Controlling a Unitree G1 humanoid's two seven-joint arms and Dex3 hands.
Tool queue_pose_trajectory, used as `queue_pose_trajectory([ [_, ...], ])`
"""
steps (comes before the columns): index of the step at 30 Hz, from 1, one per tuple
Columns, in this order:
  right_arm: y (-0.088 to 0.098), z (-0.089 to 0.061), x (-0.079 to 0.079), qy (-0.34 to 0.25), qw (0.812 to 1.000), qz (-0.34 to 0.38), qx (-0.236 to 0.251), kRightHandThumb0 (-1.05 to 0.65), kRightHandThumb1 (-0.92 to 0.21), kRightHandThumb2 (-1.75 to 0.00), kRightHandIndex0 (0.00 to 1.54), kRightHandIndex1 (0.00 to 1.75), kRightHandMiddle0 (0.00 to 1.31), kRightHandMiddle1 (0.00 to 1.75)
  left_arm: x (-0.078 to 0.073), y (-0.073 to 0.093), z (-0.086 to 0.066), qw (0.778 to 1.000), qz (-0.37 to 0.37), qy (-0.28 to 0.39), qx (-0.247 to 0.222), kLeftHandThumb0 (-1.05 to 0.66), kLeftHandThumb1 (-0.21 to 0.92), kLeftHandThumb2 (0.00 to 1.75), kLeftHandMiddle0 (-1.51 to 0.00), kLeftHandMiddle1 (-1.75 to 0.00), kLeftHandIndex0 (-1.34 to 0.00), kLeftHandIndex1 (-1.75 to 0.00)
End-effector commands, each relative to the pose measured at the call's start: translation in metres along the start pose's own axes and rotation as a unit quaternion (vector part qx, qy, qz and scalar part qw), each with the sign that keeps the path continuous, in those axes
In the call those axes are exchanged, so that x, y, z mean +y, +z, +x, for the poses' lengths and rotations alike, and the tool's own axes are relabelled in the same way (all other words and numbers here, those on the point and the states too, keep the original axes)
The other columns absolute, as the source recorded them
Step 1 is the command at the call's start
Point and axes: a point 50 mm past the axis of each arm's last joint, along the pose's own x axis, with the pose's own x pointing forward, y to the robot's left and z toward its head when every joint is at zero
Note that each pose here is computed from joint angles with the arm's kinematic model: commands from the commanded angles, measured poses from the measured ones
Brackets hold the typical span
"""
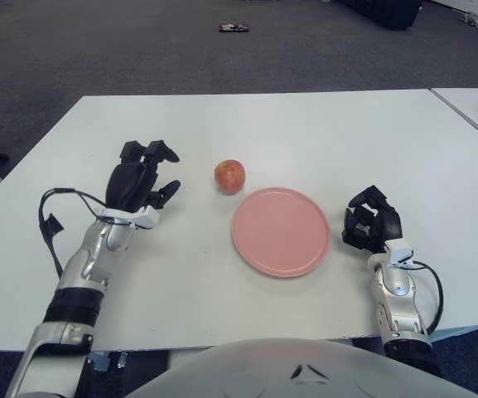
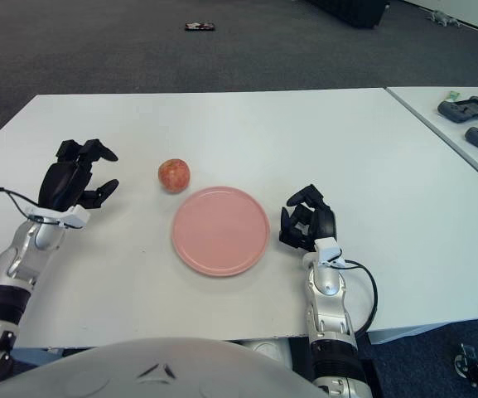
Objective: Put the apple into the plate.
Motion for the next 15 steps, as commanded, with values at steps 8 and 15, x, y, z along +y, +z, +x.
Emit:
queue_pose_trajectory([
  [8,0.002,0.003,0.001,-0.004,1.000,0.003,-0.006,-0.44,-0.43,-1.19,0.91,1.75,0.52,1.75,0.014,0.011,0.037,0.995,0.052,-0.010,-0.087,-1.01,0.46,0.88,0.00,-0.22,0.00,-0.08],
  [15,0.001,0.002,0.000,-0.008,1.000,0.009,0.003,-0.44,-0.43,-1.18,0.91,1.75,0.52,1.75,0.015,0.018,0.051,0.985,0.080,-0.046,-0.146,-1.04,0.50,0.86,0.00,-0.12,0.00,-0.01],
])
